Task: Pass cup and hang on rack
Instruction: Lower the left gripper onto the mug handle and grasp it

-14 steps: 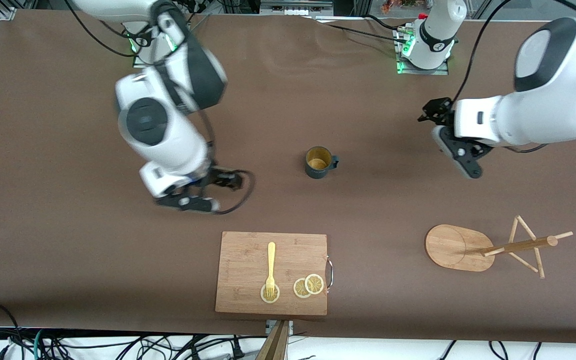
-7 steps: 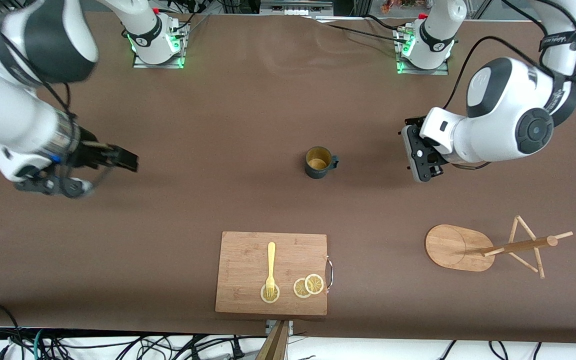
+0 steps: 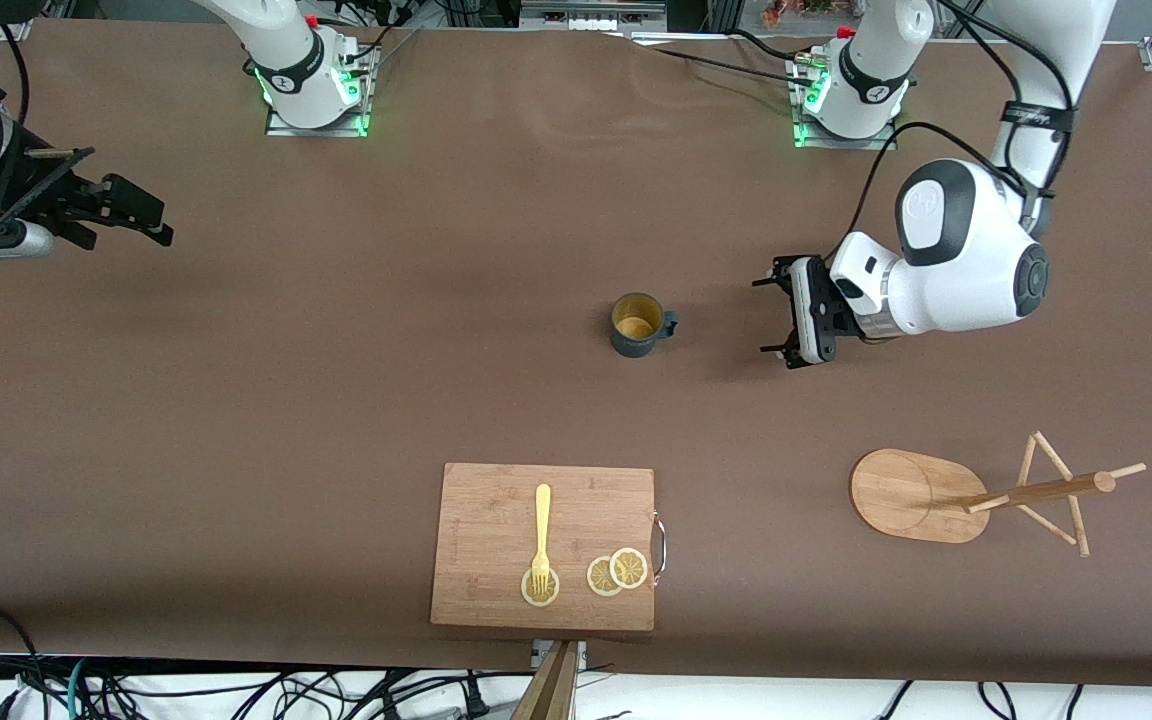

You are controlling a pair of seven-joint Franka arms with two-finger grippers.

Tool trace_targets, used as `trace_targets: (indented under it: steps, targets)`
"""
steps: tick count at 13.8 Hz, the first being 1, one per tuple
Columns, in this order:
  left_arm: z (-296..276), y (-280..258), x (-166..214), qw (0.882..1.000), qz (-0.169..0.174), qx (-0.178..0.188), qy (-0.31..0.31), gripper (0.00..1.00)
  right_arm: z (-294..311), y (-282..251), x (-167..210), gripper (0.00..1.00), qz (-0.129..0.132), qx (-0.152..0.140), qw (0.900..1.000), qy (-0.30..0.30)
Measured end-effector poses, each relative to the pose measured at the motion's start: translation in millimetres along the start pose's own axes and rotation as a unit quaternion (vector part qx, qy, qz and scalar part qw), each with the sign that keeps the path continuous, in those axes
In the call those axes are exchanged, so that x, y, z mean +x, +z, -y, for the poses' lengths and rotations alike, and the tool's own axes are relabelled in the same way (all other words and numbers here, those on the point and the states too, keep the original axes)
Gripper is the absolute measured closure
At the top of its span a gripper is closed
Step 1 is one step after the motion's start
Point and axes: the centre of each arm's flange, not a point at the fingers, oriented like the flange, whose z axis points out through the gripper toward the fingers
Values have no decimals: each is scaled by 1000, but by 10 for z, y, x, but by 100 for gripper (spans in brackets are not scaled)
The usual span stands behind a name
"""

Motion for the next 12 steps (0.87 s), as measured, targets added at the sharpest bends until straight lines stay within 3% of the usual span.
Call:
trace_targets:
  steps: [3, 7, 12]
  targets:
    - [-83, 318, -390, 998, -54, 14, 10, 0, 7, -64, 28, 0, -5, -25, 1000, -13]
    - [-141, 629, -661, 990, -136, 31, 25, 0, 55, -204, 90, 0, -21, -33, 999, -24]
    - [-177, 1143, -951, 980, -189, 50, 39, 0, 233, -231, 190, 0, -25, -38, 998, -38]
